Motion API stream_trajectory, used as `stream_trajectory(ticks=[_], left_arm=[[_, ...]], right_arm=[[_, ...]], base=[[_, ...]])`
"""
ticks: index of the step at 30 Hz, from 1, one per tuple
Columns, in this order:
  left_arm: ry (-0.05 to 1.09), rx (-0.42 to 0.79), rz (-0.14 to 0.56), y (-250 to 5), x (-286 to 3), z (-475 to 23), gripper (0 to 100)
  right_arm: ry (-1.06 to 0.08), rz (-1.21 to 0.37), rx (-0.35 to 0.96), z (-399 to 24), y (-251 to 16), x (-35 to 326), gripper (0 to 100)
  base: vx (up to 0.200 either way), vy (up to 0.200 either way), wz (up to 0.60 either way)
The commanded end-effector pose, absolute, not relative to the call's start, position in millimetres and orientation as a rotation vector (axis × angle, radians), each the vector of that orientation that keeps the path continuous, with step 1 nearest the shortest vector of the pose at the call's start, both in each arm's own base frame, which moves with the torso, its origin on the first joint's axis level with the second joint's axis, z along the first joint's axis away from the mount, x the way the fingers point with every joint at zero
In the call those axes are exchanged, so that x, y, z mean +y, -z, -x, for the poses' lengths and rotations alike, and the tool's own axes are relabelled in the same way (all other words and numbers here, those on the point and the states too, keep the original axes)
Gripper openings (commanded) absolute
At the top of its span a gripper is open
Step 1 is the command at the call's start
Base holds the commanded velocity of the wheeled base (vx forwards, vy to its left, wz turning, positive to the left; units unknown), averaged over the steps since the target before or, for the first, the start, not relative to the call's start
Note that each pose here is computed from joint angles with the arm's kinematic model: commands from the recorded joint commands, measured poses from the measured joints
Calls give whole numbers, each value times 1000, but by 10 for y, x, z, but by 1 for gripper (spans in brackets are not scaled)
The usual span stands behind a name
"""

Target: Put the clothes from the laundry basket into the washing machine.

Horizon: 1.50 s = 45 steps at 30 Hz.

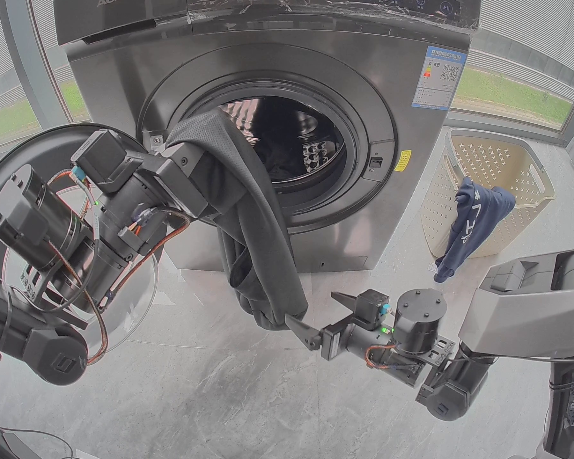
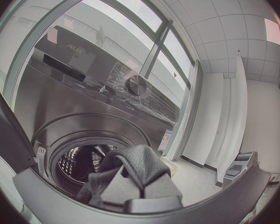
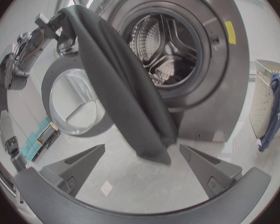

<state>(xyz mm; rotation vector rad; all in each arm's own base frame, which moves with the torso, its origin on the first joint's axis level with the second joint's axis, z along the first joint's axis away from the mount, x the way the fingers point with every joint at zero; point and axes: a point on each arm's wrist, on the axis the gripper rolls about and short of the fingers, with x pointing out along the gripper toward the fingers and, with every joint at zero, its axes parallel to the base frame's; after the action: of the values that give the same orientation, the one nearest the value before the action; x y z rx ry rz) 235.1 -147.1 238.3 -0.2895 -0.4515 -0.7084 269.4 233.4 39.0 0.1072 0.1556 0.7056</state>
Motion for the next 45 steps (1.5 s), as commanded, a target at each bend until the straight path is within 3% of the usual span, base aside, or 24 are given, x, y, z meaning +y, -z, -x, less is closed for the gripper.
stream_trajectory(ticks=[1, 25, 43, 44, 45], left_arm=[[721, -472, 295, -2441, -1458, -2287, 0], [776, -444, 303, -2387, -1573, -2176, 0], [784, -475, 311, -2475, -1533, -2116, 0], [778, -471, 310, -2468, -1526, -2128, 0], [776, -468, 309, -2463, -1528, -2132, 0]], right_arm=[[-713, -137, 38, -2966, -484, 2559, 100], [-775, -148, -91, -3271, -494, 3127, 100], [-719, -170, -137, -3462, -490, 3139, 100], [-711, -172, -139, -3472, -498, 3127, 0], [-707, -172, -140, -3479, -503, 3115, 0]], base=[[0, 0, 0], [0, 0, 0], [0, 0, 0], [0, 0, 0], [0, 0, 0]])
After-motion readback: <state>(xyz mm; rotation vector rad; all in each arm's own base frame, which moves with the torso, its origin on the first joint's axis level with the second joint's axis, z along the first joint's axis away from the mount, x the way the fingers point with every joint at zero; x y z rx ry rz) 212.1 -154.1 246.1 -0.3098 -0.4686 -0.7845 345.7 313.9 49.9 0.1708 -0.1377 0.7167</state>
